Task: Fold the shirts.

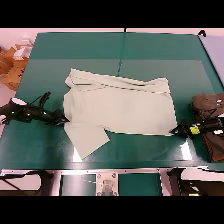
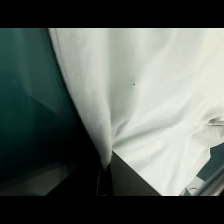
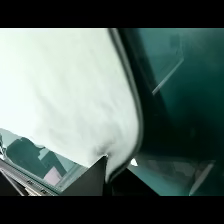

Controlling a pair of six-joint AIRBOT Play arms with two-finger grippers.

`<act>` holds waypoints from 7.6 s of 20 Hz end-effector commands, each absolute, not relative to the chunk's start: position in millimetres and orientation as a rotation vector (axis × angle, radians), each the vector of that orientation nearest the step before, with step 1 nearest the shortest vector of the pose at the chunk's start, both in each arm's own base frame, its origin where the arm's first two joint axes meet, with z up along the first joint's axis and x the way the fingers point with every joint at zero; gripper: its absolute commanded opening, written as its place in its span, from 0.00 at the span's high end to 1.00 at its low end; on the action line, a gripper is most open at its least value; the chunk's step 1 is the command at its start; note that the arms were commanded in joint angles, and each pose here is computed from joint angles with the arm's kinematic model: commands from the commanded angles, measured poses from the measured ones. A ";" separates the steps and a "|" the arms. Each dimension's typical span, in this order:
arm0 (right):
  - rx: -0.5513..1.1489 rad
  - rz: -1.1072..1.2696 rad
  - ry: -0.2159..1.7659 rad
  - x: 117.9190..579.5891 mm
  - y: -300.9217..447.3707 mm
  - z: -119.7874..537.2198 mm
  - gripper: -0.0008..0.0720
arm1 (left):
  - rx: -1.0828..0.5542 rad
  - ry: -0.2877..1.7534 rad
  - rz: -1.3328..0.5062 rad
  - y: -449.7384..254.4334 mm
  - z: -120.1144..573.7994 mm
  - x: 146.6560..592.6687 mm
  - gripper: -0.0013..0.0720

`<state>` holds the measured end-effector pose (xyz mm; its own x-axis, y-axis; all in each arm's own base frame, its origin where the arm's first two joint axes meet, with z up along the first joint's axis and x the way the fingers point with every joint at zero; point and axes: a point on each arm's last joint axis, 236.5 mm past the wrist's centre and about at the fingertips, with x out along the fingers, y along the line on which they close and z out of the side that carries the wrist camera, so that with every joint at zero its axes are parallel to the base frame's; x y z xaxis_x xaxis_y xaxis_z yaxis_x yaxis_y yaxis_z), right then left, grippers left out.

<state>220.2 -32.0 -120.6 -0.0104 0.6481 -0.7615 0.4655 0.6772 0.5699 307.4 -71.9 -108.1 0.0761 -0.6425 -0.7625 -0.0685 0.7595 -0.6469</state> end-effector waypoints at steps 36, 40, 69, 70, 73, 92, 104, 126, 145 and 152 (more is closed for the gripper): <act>0.682 0.066 0.754 510.4 -38.9 3.8 0.96 | -0.619 0.730 -0.341 -70.3 58.2 513.4 0.95; 0.715 0.135 0.737 582.0 -46.6 -1.5 0.96 | -0.627 0.646 -0.355 -63.1 74.5 573.8 0.95; 0.659 0.115 1.472 410.6 -34.5 -57.5 0.64 | -0.453 1.365 -0.364 -55.5 -27.4 449.6 0.11; 0.668 0.092 1.462 406.4 -43.4 -45.3 0.64 | -0.467 1.405 -0.376 -52.8 -18.9 441.0 0.18; 0.685 -0.014 1.426 377.9 -69.8 -20.1 0.84 | -0.487 1.597 -0.425 -47.3 -10.1 393.7 0.95; 1.137 -0.220 1.202 211.0 26.4 -93.3 0.39 | -0.810 1.492 -0.160 -103.0 -91.2 182.6 0.03; 1.205 -0.221 1.149 248.7 47.1 -112.3 0.83 | -0.920 1.334 -0.278 -127.6 -86.8 201.6 0.95; 0.751 -0.025 1.211 381.1 10.1 22.8 0.96 | -0.577 1.042 -0.475 -95.5 99.9 365.9 0.95; 0.669 0.177 1.290 474.3 -96.8 -59.0 0.38 | -0.658 1.007 -0.404 -73.9 39.2 558.4 0.23; 0.682 0.319 1.451 444.1 -80.1 -111.0 0.51 | -0.648 1.165 -0.530 -97.0 34.7 517.4 0.95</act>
<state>458.0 -88.2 -91.5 0.2005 0.5524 -0.8091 0.2323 0.7755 0.5870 535.8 -88.4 34.4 0.3905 -0.6436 -0.6582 0.0367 0.7253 -0.6874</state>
